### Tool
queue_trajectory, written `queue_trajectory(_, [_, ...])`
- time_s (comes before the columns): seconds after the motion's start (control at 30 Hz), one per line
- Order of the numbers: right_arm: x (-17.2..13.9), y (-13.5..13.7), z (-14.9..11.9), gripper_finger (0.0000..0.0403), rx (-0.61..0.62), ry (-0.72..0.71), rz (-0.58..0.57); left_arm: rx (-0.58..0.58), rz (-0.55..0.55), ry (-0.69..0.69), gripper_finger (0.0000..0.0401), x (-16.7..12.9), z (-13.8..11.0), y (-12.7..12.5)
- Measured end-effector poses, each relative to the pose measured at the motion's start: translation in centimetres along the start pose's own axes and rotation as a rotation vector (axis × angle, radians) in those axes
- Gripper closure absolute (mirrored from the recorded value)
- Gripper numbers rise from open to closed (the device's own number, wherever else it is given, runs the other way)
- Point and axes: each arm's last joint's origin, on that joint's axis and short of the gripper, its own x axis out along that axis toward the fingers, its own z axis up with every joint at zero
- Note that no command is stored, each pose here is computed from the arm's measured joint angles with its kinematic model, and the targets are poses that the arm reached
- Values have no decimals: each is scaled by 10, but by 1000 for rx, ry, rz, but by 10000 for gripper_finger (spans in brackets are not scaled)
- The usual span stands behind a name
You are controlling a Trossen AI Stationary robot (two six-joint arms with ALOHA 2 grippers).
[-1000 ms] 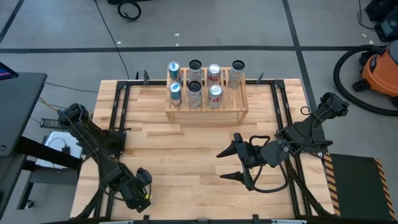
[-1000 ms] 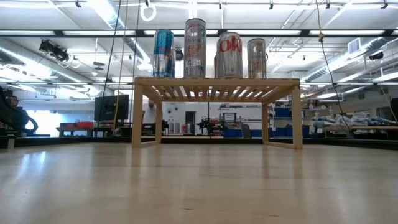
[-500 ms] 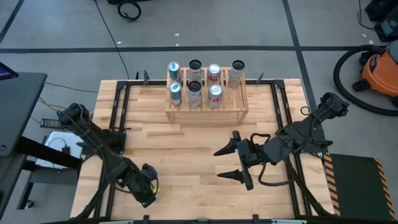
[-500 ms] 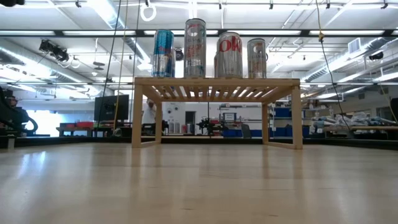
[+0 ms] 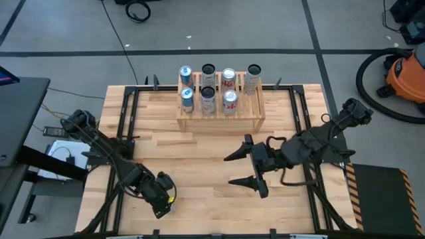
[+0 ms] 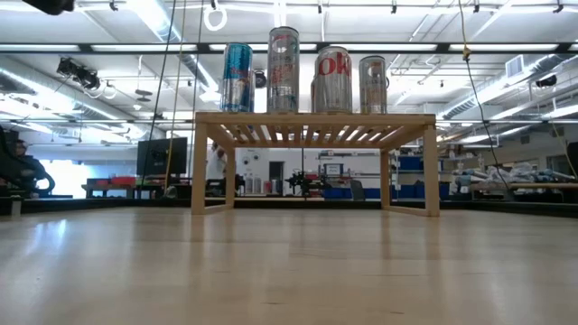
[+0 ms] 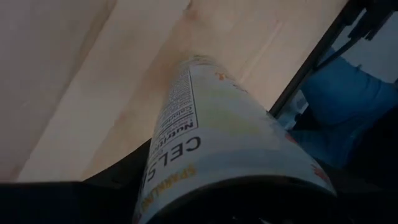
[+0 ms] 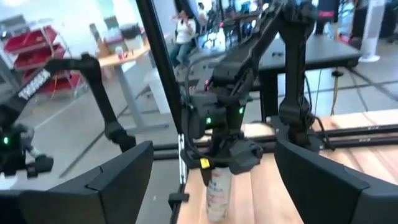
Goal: Place canned beverage on shelf
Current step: Put the white and yellow soda can on the shelf aligned with the white and yellow soda can
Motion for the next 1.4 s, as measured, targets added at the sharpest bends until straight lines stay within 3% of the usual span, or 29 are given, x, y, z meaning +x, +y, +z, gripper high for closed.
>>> queue_trajectory(0.17, [4,-9,0,58,-1,43,82,30,-2,-10,142,-1,7,1])
queue_trajectory(0.7, [4,-10,4,57,-151,6,112,82,-8,-10,142,-3,20,5])
queue_trajectory(0.87, [4,-10,6,57,-71,-6,118,93,-8,-16,142,-4,24,6])
queue_trajectory(1.0, [4,-10,5,57,-77,4,116,126,-8,-22,142,-4,27,7])
queue_trajectory(1.13, [10,-14,-10,57,-98,125,76,167,-8,-20,142,-4,27,7])
queue_trajectory(1.4, [53,-11,-52,58,-129,264,69,283,-15,-37,142,-9,30,4])
